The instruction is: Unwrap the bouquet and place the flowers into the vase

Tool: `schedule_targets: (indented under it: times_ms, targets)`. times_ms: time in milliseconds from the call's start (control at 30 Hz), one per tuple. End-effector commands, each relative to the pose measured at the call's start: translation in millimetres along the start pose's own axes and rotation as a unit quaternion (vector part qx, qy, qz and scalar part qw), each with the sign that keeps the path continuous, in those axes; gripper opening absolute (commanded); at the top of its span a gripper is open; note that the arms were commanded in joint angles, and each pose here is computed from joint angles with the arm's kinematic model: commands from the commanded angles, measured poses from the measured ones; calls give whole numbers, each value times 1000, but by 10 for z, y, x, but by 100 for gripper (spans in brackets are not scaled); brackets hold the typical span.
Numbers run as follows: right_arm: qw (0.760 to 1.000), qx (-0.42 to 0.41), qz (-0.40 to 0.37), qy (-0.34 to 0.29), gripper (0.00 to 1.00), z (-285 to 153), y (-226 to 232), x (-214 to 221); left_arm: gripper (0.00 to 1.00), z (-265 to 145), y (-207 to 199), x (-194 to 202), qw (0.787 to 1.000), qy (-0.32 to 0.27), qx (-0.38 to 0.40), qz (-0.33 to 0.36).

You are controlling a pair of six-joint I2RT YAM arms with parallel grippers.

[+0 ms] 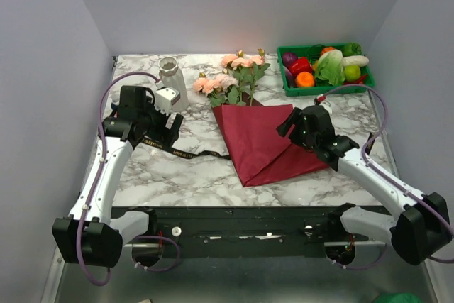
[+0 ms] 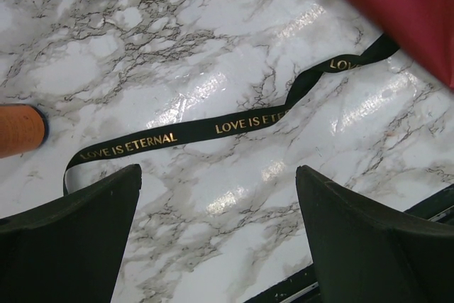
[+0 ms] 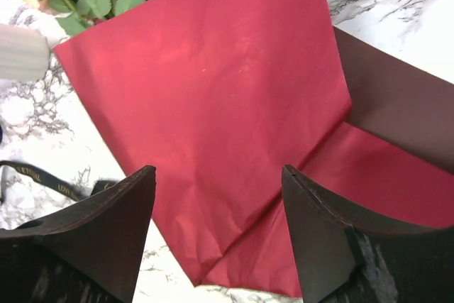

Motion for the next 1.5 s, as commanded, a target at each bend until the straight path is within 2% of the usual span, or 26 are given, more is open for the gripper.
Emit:
schedule_targets:
  times_ms: [0, 133, 267, 400, 567, 667, 767, 833, 867, 900, 933, 1067, 1200, 1233, 1300, 1333, 1467]
  targets:
    - [997, -29, 32, 69, 75, 249, -81, 133, 99, -137, 18, -147, 1000, -22, -8, 13]
    - [996, 10, 51, 77, 75, 228, -330, 271, 99, -206, 83, -166, 999, -18, -35, 16]
    - [996, 33, 56, 58, 76, 175, -522, 317, 99, -222, 166, -253, 998, -25, -56, 12]
    - [995, 58, 51, 57, 76, 286, -615, 360, 99, -251, 235, -399, 998, -34, -60, 5]
    - [997, 36, 48, 40, 71, 497, -530, 316, 99, -326, 258, -490, 997, -43, -65, 1]
    - [998, 31, 51, 35, 63, 583, -501, 306, 99, -353, 274, -503, 997, -42, -72, 1]
    - [998, 15, 57, 23, 50, 591, -448, 269, 99, -383, 295, -529, 996, -45, -80, 0]
    - [998, -7, 61, 17, 35, 560, -414, 260, 99, -394, 299, -539, 996, -46, -82, 0]
    - [998, -21, 63, 10, 27, 511, -368, 224, 99, -390, 302, -539, 996, -46, -82, -1]
    - [998, -31, 63, 8, 6, 487, -339, 207, 99, -393, 305, -543, 995, -46, -83, -1]
    - [997, -43, 59, 5, 1, 455, -303, 189, 99, -396, 309, -549, 995, -46, -84, -3]
    - [995, -102, 22, -4, 1, 276, -13, 157, 99, -434, 319, -580, 995, -51, -90, -5]
    - [986, -155, -55, 8, 1, 96, 460, 359, 99, -487, 332, -625, 993, -58, -99, -14]
    - [981, -173, -85, 32, 1, 16, 597, 565, 99, -495, 331, -627, 993, -59, -100, -15]
    - [969, -207, -129, 42, 1, -96, 862, 687, 99, -510, 333, -630, 993, -60, -103, -15]
    - [960, -220, -158, 70, 1, -136, 935, 911, 99, -506, 334, -626, 993, -59, -103, -15]
    - [923, -265, -260, 99, 1, -282, 1221, 1313, 99, -510, 327, -590, 993, -53, -104, -8]
Point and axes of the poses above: each gripper's point midway between its finger pads, its own z axis out along the fingers, its own y axis along the line the jaws close on, x = y × z, the point moved 5 cm from there along -z, back along the fingers, and after that the axes turned 11 degrees about z, right-handed, at the moved point
